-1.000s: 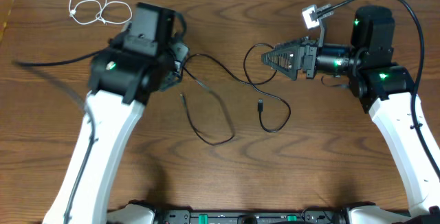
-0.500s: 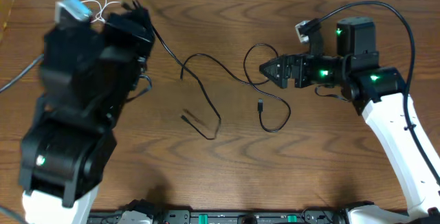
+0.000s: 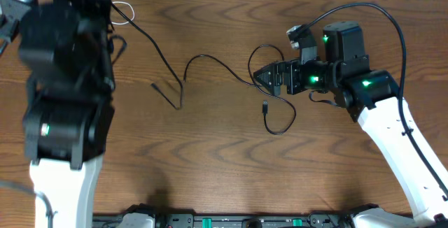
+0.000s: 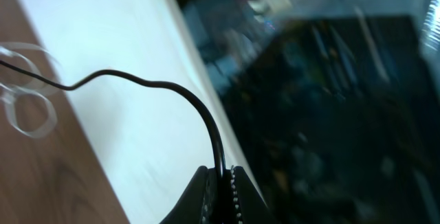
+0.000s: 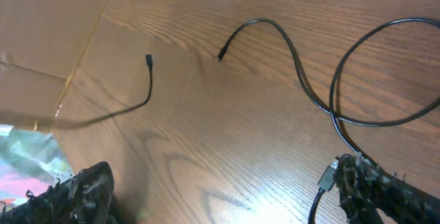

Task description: Untangle cables

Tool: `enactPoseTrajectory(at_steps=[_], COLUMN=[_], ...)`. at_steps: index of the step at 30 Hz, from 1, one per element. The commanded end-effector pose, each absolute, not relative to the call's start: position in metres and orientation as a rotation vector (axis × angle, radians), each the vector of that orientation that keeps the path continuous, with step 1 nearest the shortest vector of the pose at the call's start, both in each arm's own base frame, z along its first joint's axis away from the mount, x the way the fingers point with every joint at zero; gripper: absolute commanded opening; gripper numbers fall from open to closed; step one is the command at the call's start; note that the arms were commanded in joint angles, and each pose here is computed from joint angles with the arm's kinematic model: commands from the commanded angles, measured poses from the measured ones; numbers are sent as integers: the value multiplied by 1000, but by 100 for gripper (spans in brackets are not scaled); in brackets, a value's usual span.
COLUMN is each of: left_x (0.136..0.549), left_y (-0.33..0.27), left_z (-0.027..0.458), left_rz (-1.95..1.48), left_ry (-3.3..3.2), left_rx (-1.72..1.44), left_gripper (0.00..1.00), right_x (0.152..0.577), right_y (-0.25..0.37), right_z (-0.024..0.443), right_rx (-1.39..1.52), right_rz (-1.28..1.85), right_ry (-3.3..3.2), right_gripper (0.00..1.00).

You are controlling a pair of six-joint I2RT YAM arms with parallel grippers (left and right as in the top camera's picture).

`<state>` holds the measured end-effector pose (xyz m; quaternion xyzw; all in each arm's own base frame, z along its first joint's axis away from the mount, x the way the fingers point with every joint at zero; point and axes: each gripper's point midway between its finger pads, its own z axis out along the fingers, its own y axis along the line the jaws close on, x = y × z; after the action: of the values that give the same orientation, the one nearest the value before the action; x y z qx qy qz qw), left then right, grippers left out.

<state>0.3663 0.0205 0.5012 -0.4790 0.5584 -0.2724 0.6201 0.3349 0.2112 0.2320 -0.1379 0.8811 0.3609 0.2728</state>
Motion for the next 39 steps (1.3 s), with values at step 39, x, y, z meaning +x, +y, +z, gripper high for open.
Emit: enactPoseTrajectory(at_steps=[39], left_x=[491], left_y=[294], left_z=[263], left_rz=[770], left_ry=[1854], left_rx=[-808], left_gripper=[7], right_x=[374], right_y=[215], right_z=[142], right_rx=[-254], right_rz=[799], right_ry=[2564], right_gripper=[99])
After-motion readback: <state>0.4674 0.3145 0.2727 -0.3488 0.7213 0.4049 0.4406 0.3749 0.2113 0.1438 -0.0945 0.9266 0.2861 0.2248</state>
